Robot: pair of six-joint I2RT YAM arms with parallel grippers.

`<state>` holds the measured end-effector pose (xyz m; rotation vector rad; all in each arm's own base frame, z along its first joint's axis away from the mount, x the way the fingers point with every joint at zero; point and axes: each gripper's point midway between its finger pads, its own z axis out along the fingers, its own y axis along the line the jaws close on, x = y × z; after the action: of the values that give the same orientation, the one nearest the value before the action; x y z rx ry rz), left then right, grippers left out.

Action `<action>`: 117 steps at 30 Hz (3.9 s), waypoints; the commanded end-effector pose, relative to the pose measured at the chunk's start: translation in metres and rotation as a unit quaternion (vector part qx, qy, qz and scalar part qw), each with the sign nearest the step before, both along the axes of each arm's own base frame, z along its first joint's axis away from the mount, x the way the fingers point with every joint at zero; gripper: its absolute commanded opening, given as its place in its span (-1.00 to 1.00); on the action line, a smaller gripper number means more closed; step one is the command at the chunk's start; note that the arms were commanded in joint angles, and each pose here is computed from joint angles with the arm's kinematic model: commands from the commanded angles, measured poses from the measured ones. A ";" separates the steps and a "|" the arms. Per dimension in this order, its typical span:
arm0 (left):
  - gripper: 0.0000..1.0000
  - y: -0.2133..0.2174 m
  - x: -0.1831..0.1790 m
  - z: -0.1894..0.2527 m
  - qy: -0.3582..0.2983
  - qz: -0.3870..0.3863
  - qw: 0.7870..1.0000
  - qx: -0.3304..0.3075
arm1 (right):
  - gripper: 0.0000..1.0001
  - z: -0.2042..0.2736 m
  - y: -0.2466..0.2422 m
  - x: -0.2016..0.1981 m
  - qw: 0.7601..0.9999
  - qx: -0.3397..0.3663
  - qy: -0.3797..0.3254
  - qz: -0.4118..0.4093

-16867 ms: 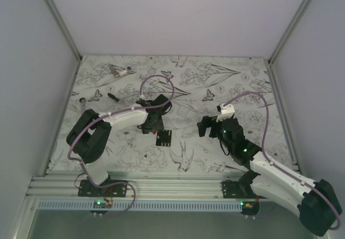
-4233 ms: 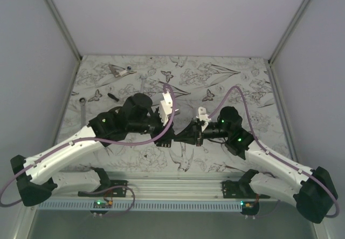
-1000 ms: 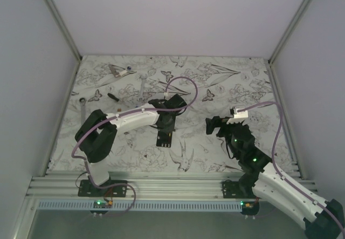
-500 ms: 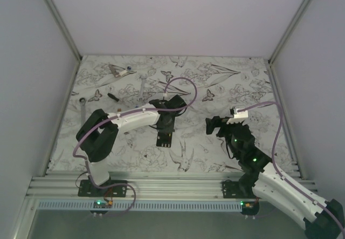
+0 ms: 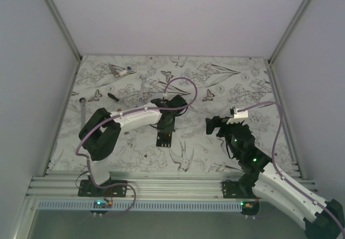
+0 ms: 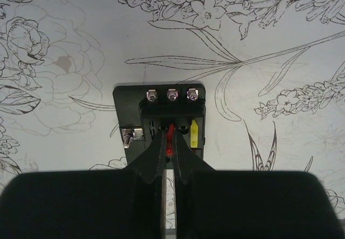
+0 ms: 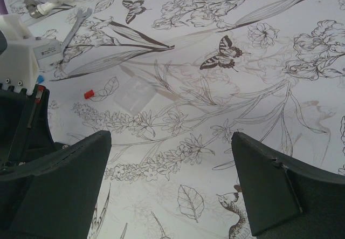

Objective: Snap on the fuse box
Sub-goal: Install the fuse at the fuse box base.

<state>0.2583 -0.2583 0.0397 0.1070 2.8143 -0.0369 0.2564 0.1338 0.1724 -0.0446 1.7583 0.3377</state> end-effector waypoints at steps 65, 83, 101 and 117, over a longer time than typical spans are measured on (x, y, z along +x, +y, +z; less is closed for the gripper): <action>-1.00 -0.004 -0.020 -0.022 0.035 -0.061 0.997 0.015 | 0.99 0.008 0.003 0.001 1.000 0.019 -0.008 0.004; -1.00 0.020 -0.015 0.009 0.023 -0.071 0.994 0.081 | 0.99 0.007 0.005 0.001 1.000 0.019 -0.006 0.007; -1.00 0.009 -0.012 -0.001 0.014 -0.050 0.998 0.044 | 0.99 0.009 0.005 0.001 1.000 0.021 -0.008 0.008; -1.00 0.014 -0.016 0.001 0.014 -0.048 0.998 0.044 | 0.99 0.010 0.004 0.000 1.000 0.022 -0.009 0.008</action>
<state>0.2468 -0.2541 0.0442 0.2836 2.8213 0.0143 0.2548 0.1383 0.1716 -0.0647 1.7630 0.3604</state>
